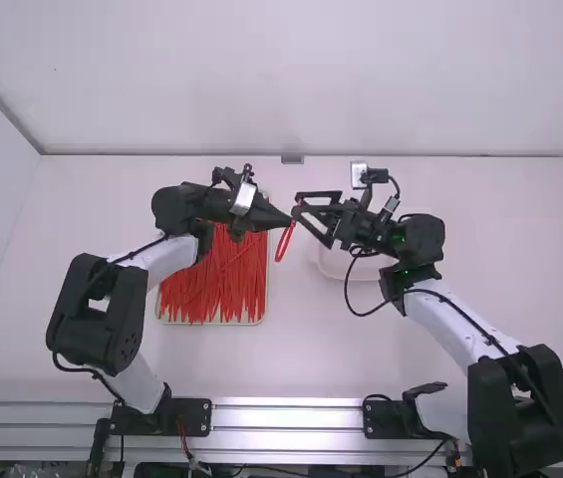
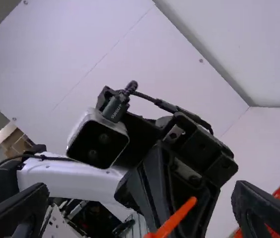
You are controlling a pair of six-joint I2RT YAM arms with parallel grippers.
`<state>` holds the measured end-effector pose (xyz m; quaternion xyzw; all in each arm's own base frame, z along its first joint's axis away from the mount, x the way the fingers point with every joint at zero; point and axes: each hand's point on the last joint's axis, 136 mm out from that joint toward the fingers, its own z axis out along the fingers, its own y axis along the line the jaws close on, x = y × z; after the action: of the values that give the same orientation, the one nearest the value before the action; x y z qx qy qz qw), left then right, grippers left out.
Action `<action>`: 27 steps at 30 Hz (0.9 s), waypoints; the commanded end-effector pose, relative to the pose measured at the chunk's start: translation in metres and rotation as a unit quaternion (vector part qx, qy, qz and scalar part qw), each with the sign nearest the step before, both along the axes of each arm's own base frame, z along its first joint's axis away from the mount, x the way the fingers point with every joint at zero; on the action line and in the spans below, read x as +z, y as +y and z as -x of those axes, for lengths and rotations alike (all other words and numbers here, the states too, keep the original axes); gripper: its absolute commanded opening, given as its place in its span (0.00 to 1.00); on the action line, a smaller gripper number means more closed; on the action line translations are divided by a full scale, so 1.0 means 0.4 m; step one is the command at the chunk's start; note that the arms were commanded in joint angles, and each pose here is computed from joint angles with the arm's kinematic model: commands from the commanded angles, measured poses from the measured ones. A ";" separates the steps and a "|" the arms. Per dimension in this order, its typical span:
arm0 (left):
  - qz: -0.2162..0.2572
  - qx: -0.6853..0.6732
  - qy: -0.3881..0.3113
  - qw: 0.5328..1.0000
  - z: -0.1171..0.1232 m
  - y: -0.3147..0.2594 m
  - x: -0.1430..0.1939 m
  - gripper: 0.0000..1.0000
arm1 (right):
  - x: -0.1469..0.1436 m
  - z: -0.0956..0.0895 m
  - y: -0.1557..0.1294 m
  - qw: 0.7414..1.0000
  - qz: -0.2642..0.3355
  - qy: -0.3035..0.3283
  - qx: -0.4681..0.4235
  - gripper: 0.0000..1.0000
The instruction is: Fasten the cable tie
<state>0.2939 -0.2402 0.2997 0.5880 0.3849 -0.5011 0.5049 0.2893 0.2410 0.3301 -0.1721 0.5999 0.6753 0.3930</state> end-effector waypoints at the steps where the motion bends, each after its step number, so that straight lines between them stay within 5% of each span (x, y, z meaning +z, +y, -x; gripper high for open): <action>1: 0.002 -0.008 -0.027 1.000 0.020 -0.001 0.035 0.01 | 0.041 0.015 0.008 0.999 -0.007 -0.034 0.006 0.96; 3: 0.002 -0.009 -0.027 1.000 0.021 -0.004 0.035 0.01 | 0.042 0.019 0.015 0.999 -0.009 -0.034 0.009 0.84; 9: 0.002 -0.009 -0.027 1.000 0.022 -0.005 0.035 0.02 | 0.031 0.014 0.023 1.000 -0.010 -0.002 0.011 0.70; 15: 0.002 -0.009 -0.026 1.000 0.022 -0.004 0.035 0.01 | 0.031 0.013 0.022 1.000 -0.010 -0.002 0.010 0.24; 19: 0.002 -0.009 -0.026 1.000 0.022 -0.005 0.035 0.01 | 0.030 0.013 0.022 1.000 -0.010 -0.001 0.011 0.04; 27: -0.001 -0.011 -0.014 1.000 0.023 -0.006 0.035 0.01 | 0.030 0.014 0.022 1.000 -0.010 0.000 0.012 0.00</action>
<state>0.2897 -0.2413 0.3044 0.5910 0.3802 -0.5002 0.5060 0.2872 0.2491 0.3278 -0.1593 0.6051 0.6832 0.3766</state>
